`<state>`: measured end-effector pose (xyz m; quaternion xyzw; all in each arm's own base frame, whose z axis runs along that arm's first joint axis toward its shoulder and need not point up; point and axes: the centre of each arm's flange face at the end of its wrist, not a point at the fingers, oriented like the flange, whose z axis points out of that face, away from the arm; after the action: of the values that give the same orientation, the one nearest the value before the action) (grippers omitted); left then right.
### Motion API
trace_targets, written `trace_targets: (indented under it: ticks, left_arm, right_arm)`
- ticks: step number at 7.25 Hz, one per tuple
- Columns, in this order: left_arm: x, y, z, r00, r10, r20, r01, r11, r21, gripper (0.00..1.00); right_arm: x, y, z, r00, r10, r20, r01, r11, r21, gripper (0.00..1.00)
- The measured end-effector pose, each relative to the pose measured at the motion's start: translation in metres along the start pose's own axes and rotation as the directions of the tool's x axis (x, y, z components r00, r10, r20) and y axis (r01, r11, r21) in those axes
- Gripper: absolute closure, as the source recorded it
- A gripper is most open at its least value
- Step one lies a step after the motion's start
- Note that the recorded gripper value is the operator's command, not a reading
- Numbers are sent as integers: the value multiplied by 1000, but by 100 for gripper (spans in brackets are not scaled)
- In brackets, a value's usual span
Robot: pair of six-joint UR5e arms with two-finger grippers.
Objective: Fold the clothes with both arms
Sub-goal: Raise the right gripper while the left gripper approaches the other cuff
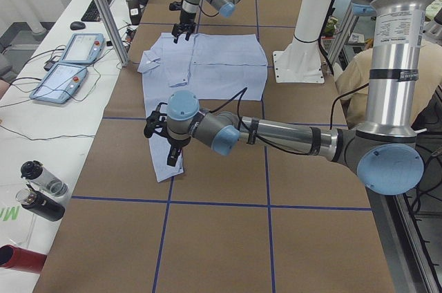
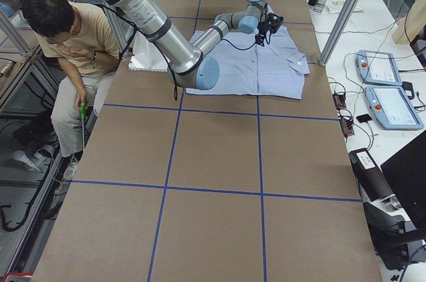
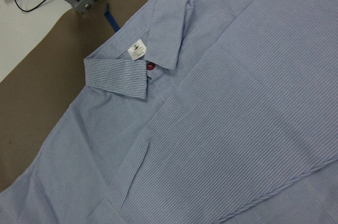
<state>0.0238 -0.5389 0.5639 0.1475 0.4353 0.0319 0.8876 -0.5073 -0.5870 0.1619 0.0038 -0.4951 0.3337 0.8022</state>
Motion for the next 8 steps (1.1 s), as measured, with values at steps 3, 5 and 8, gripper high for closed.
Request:
trace_targets:
  ticks: [3,5,8]
  left_arm:
    - [18,-37,96,990,-137,-26,135,989,-52,15]
    - [8,-27,139,989,-146,-16,145,989,-34,32]
    - [-8,-9,161,977,-213,-7,213,977,-34,33]
  right_arm:
    - [82,-48,-41,1000,10,-11,-10,1000,-25,1]
    - [95,-56,-45,1000,12,-23,-12,1000,-21,1]
    - [98,-58,-42,1000,1,-30,-1,1000,-11,1]
